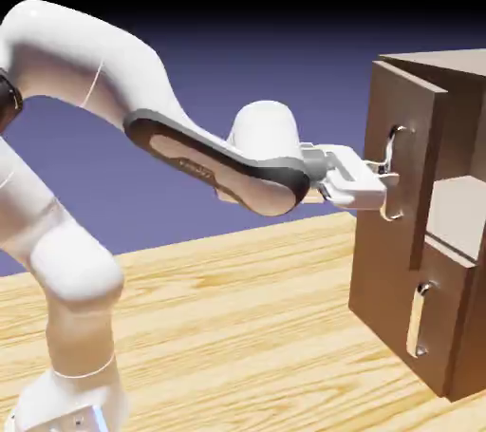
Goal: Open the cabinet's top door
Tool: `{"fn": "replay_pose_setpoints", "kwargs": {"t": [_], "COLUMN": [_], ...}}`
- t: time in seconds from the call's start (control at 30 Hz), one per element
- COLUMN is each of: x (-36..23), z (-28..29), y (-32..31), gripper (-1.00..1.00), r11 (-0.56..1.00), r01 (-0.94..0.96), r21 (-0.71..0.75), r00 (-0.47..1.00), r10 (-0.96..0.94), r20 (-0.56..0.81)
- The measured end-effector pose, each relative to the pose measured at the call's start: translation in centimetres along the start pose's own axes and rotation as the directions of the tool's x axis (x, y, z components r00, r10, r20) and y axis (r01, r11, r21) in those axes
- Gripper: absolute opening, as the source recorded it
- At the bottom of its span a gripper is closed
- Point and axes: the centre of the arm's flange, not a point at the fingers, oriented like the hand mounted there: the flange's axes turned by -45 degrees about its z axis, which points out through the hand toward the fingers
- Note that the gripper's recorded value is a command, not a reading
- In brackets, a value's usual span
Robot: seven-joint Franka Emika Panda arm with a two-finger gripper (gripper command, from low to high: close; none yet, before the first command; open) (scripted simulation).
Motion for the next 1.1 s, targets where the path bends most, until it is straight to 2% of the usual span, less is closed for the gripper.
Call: {"fn": "replay_pose_setpoints", "kwargs": {"t": [0.6, 1.1], "x": [0.0, 0.0], "z": [-7.7, -12.8], "y": [6.4, 15.1], "gripper": [-1.0, -1.0], "r11": [0.94, 0.769], "r01": [0.0, 0.0], "r21": [0.341, 0.639], "r00": [1.0, 1.0], "r10": [0.0, 0.0], "r20": [0.0, 0.0]}}
